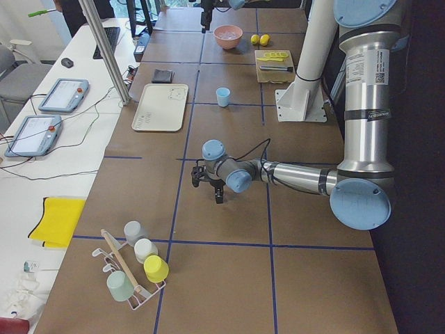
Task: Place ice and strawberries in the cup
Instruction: 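Grasp the red strawberry with the left gripper while the right gripper withdraws, then carry the strawberry with the left gripper over the blue cup and release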
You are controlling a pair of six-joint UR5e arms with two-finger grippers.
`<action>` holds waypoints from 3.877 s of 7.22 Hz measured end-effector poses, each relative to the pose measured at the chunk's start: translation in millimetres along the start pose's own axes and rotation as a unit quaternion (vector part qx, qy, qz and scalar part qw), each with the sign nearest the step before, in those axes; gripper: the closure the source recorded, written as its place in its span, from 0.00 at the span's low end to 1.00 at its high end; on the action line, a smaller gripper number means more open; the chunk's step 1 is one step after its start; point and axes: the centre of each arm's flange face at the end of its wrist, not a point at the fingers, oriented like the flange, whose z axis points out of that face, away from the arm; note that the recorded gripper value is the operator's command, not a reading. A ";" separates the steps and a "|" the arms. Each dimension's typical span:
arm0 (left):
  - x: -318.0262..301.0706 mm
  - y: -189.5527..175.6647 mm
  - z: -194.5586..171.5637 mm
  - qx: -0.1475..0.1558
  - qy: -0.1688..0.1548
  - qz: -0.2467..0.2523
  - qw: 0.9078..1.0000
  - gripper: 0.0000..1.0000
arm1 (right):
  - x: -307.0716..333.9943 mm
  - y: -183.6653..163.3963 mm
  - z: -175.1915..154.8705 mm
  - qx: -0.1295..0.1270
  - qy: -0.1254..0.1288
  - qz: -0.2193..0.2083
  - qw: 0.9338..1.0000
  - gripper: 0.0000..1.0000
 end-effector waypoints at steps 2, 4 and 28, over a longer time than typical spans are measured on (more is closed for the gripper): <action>-1.1 -0.5 2.0 -0.001 -0.001 -0.001 1.000 0.26 | -0.5 0.3 -1.1 0.001 -0.001 -0.001 1.000 0.00; -1.6 -0.8 2.6 -0.001 -0.002 -0.001 1.000 0.62 | -1.0 1.0 -2.1 0.002 -0.001 -0.001 1.000 0.00; 543.6 23.6 -108.5 0.039 0.118 -0.043 0.991 0.18 | 25.8 -5.4 -17.7 0.017 0.004 0.005 1.000 0.00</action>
